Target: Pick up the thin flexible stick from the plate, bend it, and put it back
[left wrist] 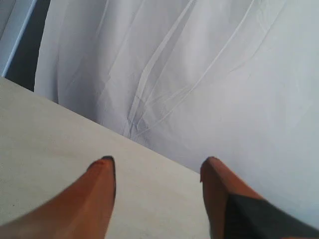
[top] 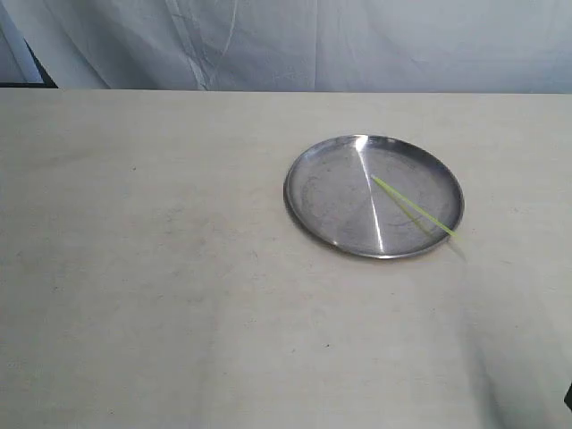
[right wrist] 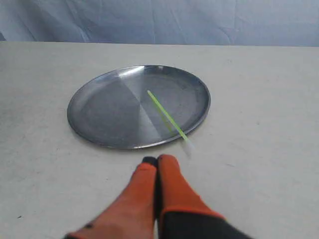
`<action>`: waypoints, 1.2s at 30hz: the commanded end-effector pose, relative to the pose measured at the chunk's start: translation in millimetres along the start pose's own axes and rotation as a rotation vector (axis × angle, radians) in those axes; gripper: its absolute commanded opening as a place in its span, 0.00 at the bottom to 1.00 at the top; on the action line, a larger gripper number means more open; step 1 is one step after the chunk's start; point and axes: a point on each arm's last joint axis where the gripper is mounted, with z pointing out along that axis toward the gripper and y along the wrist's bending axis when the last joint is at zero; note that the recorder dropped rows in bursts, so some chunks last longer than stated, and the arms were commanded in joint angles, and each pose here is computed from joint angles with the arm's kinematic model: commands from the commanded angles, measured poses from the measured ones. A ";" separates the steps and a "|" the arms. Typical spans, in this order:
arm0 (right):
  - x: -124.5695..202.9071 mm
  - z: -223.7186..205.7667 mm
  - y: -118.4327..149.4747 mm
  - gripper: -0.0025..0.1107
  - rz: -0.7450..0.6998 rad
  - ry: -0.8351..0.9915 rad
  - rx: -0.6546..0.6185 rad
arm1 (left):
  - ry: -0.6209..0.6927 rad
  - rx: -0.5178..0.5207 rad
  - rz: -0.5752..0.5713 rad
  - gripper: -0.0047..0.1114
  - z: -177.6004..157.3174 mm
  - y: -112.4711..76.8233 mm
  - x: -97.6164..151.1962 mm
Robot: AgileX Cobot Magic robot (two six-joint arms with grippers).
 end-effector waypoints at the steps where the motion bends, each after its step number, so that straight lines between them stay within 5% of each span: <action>1: -6.5 -0.5 -5.8 0.01 -0.097 -0.085 0.069 | -0.012 0.010 0.010 0.48 -0.6 -1.4 -1.8; 12: -32.3 -7.2 -11.0 0.01 -0.103 -0.375 0.146 | -0.012 0.010 0.012 0.48 -0.6 -1.4 -1.8; 14: -36.4 -9.0 -11.5 0.01 0.096 -0.436 0.111 | -0.012 0.010 0.012 0.48 -0.6 -1.4 -1.8; 17: -39.1 -10.5 -12.3 0.01 0.705 -0.489 -0.028 | -0.012 0.010 0.012 0.48 -0.6 -1.4 -1.8; 19: -41.7 -12.4 -15.7 0.01 0.945 -0.540 -0.069 | -0.012 0.010 0.012 0.48 -0.6 -1.4 -1.8; 25: -57.5 -32.6 -37.8 0.01 0.934 -0.900 0.073 | -0.012 0.010 0.012 0.48 -0.6 -1.4 -1.8; 30: -69.5 -36.3 -29.2 0.01 0.928 -0.847 -0.001 | -0.012 0.010 0.012 0.48 -0.6 -1.4 -1.8; 36: -94.7 -44.4 -35.0 0.01 0.880 -0.973 0.063 | -0.012 0.010 0.012 0.48 -0.6 -1.4 -1.8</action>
